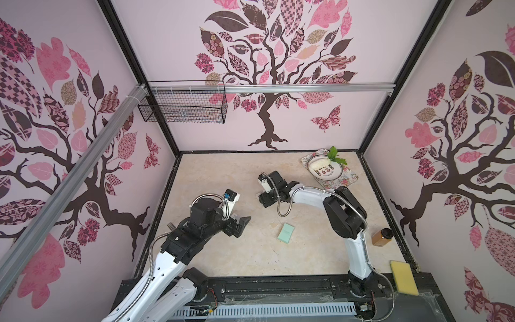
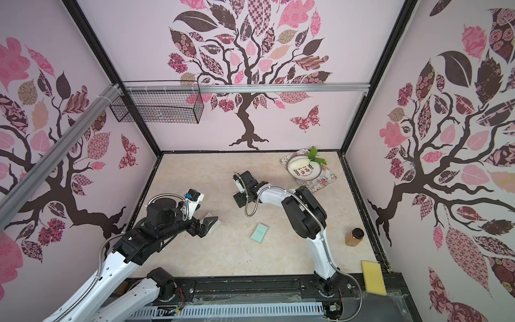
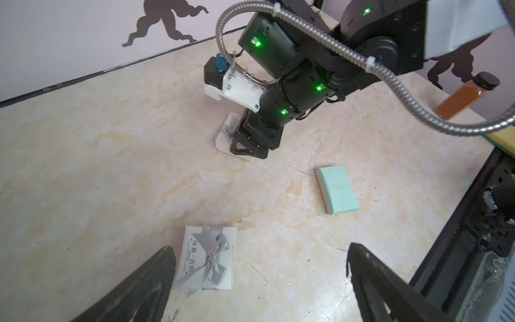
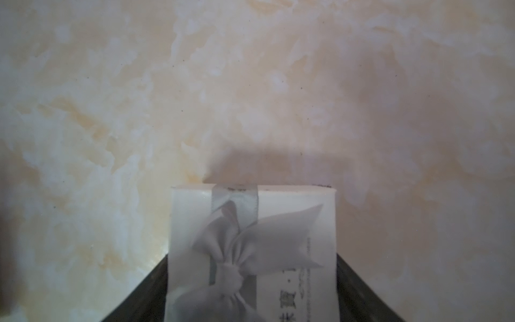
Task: Take the rings out of the lift-off lid box
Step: Pick up the jewelry box from the center of the board.
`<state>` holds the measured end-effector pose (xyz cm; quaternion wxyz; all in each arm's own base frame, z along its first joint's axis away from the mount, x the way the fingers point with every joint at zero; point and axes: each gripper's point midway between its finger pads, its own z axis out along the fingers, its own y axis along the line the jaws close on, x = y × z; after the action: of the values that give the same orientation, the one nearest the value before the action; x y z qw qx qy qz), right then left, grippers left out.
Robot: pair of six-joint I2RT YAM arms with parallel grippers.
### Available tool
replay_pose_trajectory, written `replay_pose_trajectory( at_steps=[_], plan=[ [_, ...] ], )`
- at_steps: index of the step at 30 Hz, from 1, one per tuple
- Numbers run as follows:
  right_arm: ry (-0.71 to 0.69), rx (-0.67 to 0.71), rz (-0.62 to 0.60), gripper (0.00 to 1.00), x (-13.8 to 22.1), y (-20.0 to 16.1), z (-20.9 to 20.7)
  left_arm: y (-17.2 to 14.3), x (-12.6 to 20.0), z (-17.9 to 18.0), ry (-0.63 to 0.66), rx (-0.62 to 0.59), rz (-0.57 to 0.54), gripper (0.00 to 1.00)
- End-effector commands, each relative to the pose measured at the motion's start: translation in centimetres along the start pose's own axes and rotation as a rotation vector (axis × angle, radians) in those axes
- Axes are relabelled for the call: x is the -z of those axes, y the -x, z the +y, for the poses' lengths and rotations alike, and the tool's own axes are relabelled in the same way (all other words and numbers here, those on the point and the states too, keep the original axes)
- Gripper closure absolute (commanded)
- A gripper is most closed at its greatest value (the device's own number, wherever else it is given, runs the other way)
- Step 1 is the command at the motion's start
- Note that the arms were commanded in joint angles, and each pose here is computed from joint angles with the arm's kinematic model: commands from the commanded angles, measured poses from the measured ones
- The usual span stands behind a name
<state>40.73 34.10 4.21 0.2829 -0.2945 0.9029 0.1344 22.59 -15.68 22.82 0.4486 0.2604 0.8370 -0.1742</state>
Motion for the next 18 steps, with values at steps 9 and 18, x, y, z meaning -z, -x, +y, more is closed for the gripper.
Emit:
replay_pose_trajectory(
  at_steps=[9, 18],
  plan=[
    [0.357, -0.289, -0.28, 0.3, 13.4, 2.0, -0.4, 4.3, -4.1, 1.8, 0.089, 0.02, -0.247, 0.02],
    [0.616, -0.382, -0.344, 0.29, 18.3, 1.2, 1.8, -0.2, -9.6, -2.3, -0.044, -0.32, -0.366, 0.02]
  ],
)
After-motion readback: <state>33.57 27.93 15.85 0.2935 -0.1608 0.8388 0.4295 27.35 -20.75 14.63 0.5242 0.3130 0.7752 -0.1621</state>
